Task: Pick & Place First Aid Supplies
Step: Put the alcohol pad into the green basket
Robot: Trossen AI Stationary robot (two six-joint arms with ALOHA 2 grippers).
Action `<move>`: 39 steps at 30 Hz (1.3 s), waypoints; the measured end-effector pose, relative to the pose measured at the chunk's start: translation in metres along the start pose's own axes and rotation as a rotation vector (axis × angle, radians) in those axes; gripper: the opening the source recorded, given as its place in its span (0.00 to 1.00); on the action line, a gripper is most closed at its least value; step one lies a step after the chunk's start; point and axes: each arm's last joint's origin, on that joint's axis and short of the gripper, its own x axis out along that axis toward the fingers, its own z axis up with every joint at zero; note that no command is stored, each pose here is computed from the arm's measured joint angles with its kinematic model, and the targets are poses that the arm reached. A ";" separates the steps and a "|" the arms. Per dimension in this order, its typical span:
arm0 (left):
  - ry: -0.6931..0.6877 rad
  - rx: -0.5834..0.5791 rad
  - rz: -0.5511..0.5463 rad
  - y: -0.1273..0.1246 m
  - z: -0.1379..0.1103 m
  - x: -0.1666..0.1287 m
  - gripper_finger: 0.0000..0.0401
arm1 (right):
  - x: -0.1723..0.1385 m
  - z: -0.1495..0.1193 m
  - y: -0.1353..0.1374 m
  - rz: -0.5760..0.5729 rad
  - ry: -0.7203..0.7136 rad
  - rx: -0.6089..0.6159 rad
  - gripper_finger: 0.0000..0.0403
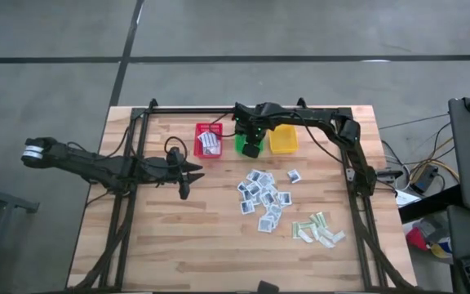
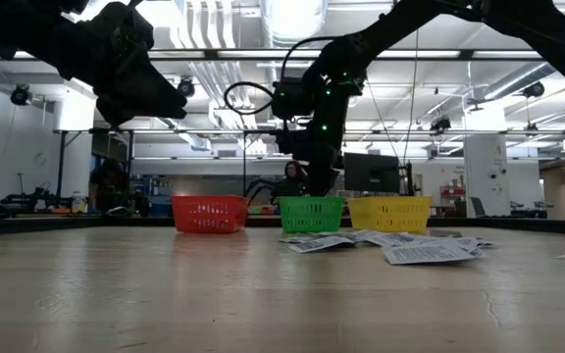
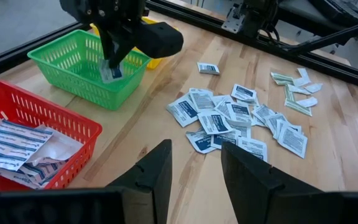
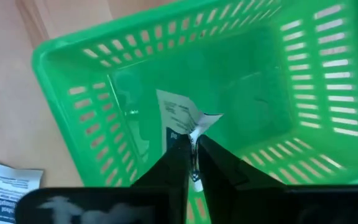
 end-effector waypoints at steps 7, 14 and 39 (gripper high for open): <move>0.000 0.000 0.000 0.000 0.000 0.000 0.33 | -0.009 0.006 -0.004 -0.006 -0.035 0.005 0.25; 0.002 -0.002 -0.004 0.000 0.000 0.000 0.33 | -0.061 0.004 -0.003 -0.026 0.033 0.056 0.30; 0.001 -0.002 -0.003 0.000 0.000 0.000 0.33 | -0.124 -0.169 0.042 0.112 0.109 0.476 0.32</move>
